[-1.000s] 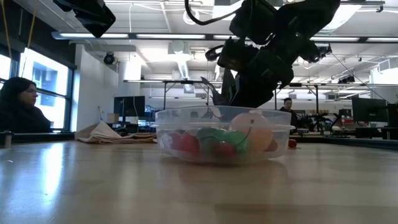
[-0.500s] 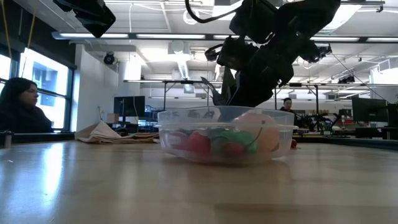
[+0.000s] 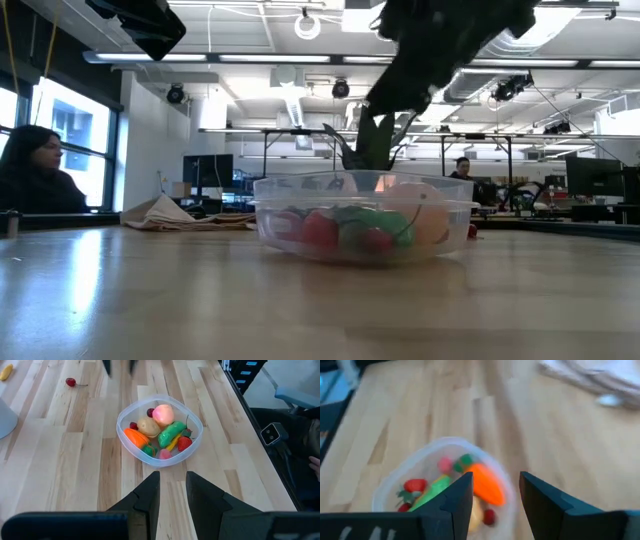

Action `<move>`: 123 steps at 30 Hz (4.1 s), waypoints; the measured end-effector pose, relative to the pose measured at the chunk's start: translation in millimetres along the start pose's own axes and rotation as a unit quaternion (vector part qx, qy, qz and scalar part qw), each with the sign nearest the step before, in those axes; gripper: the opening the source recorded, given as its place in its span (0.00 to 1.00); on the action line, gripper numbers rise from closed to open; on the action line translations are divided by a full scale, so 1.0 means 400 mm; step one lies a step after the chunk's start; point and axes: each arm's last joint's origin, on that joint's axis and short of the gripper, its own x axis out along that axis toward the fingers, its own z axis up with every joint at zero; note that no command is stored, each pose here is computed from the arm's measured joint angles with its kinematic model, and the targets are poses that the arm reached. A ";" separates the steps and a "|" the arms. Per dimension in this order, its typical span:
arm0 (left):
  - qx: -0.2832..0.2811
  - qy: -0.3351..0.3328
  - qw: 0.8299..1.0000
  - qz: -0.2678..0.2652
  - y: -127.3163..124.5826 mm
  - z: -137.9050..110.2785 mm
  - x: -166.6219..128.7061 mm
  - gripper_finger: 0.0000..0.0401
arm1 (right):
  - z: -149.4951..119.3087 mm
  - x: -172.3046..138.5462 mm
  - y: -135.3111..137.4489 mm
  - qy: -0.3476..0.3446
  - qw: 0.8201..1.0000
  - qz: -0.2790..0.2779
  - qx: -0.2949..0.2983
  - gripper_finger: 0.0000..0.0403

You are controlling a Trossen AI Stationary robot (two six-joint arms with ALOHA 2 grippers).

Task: Pick and placing Produce into tupperware
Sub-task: Put the cherry into the transparent container

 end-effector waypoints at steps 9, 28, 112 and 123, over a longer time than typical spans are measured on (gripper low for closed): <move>0.000 0.000 1.000 0.000 0.000 0.000 0.000 0.21 | -0.032 -0.208 -0.067 0.028 0.948 -0.162 0.271 0.38; 0.000 0.000 1.000 0.000 0.000 0.000 0.000 0.21 | -0.114 -0.202 -0.201 0.138 0.805 -0.331 0.472 0.38; 0.000 0.000 1.000 0.000 0.000 0.000 0.000 0.21 | -0.211 0.017 -0.351 0.251 0.771 -0.338 0.478 0.38; 0.000 0.000 1.000 0.000 0.000 0.000 0.000 0.21 | -0.213 0.015 -0.351 0.249 0.760 -0.347 0.490 0.38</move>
